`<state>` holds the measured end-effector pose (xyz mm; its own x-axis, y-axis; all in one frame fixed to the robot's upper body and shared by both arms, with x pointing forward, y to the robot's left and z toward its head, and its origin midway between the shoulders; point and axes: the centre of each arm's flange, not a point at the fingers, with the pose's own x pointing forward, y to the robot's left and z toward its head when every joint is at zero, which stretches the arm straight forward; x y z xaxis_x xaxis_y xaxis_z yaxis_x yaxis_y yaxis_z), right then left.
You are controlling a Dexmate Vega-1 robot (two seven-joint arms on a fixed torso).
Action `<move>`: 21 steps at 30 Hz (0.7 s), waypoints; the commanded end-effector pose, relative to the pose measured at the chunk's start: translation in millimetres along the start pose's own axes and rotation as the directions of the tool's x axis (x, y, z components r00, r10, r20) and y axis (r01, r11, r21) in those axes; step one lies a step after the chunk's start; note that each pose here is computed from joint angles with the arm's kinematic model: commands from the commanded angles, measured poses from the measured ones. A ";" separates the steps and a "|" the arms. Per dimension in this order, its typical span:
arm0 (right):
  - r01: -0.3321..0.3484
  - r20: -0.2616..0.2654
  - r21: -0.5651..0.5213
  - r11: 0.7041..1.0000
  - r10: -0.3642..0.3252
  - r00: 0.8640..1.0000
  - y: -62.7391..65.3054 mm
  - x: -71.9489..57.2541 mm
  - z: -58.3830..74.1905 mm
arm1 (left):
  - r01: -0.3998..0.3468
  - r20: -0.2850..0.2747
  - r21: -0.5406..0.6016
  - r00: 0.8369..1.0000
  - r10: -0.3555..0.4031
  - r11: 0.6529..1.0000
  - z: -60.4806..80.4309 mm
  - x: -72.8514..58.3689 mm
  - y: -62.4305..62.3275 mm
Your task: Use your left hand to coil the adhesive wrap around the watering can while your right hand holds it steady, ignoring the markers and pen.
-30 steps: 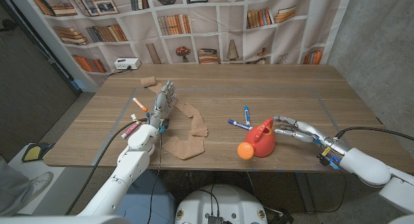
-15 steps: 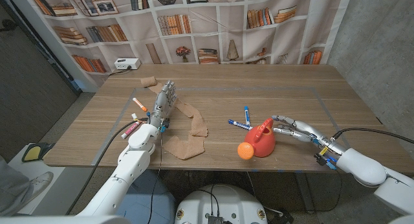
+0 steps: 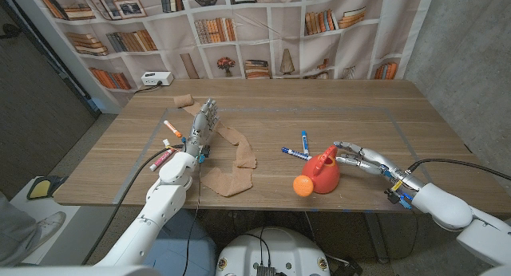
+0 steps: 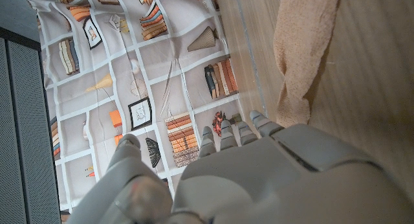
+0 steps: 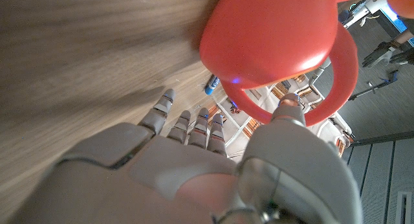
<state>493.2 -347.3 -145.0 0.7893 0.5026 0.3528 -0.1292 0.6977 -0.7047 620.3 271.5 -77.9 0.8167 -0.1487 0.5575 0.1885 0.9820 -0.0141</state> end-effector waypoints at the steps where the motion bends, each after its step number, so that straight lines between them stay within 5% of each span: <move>1: 0.016 0.010 0.009 1.000 -0.016 1.000 1.8 1.1 1.7 | 0.002 0.008 -0.005 1.000 -0.002 1.000 1.3 -2.3 -2.7; 21: 0.025 0.033 0.026 0.999 -0.026 0.999 8.8 9.5 5.7 | -0.003 0.003 -0.015 1.000 0.003 1.000 0.0 -6.1 -2.2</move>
<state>493.8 -339.7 -144.5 0.7788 0.4957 0.3844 -0.1208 0.7198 -0.6836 615.8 269.4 -79.8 0.8138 -0.1471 0.5622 0.1935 0.9808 -0.0236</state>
